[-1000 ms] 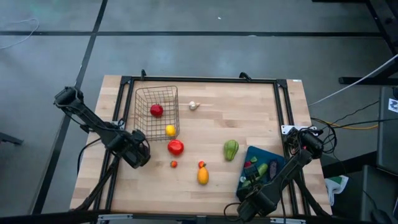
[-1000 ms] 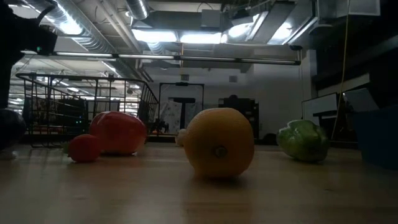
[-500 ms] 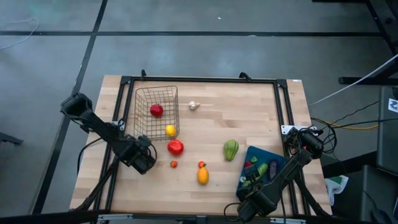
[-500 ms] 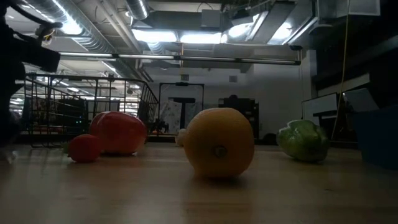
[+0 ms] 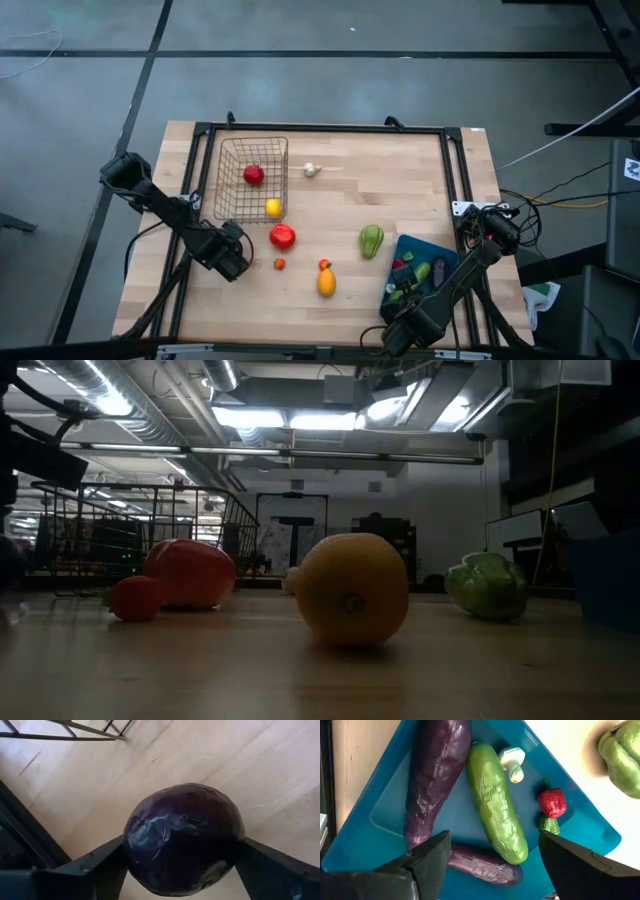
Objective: Sort produce into baskets
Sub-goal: Put the violet plum into the blue bin
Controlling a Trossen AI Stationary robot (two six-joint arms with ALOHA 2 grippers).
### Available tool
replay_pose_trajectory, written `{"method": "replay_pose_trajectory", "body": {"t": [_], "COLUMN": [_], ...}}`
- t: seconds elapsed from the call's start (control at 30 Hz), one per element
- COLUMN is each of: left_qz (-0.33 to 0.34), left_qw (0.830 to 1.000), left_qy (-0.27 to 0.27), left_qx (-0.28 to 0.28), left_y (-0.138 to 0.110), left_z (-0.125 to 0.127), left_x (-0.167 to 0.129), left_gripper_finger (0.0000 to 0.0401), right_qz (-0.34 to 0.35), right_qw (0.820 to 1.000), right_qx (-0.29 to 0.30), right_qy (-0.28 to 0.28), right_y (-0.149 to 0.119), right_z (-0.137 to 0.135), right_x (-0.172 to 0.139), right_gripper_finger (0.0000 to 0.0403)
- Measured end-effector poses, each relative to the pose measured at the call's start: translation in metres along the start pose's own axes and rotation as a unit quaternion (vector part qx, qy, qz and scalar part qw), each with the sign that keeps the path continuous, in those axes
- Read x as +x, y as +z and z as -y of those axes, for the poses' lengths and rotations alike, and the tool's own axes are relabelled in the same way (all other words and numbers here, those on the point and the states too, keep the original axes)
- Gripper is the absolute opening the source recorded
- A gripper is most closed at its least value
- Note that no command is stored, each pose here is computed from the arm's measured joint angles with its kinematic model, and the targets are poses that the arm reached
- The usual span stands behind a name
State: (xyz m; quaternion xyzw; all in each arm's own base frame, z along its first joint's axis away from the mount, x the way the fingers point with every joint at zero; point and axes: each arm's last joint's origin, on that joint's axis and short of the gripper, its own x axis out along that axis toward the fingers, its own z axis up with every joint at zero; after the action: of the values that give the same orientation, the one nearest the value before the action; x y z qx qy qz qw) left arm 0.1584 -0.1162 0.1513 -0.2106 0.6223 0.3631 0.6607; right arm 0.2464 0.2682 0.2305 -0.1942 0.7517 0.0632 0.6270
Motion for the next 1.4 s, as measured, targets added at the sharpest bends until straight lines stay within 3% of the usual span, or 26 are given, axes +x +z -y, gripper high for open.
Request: {"method": "replay_pose_trajectory", "body": {"t": [0.17, 0.43, 0.7, 0.93, 1.2, 1.4], "left_qz": [-0.005, 0.001, 0.015, 0.057, 0.124, 0.182], "left_qw": [1.000, 0.998, 0.989, 0.968, 0.931, 0.891], "left_qy": [-0.010, -0.056, -0.136, -0.227, -0.330, -0.404], "left_qx": [0.010, 0.041, 0.062, 0.090, 0.100, 0.103], "left_y": [0.001, 0.005, 0.012, 0.018, 0.031, 0.053], "left_z": [0.003, 0.018, 0.038, 0.056, 0.075, 0.086], "left_x": [-0.005, -0.029, -0.065, -0.089, -0.104, -0.116], "left_gripper_finger": [0.0288, 0.0289, 0.0289, 0.0290, 0.0290, 0.0290], "right_qz": [0.000, -0.018, -0.037, 0.018, 0.162, 0.209], "right_qw": [1.000, 1.000, 0.996, 0.993, 0.982, 0.964], "right_qx": [0.000, 0.000, 0.074, 0.108, 0.046, 0.032], "right_qy": [0.000, 0.001, 0.032, 0.041, -0.088, -0.162], "right_y": [0.000, -0.003, -0.001, 0.011, 0.021, 0.025], "right_z": [0.000, 0.001, 0.008, 0.029, 0.058, 0.073], "right_x": [0.000, 0.000, -0.005, -0.030, -0.074, -0.088], "right_gripper_finger": [0.0298, 0.0298, 0.0298, 0.0288, 0.0235, 0.0213]}}
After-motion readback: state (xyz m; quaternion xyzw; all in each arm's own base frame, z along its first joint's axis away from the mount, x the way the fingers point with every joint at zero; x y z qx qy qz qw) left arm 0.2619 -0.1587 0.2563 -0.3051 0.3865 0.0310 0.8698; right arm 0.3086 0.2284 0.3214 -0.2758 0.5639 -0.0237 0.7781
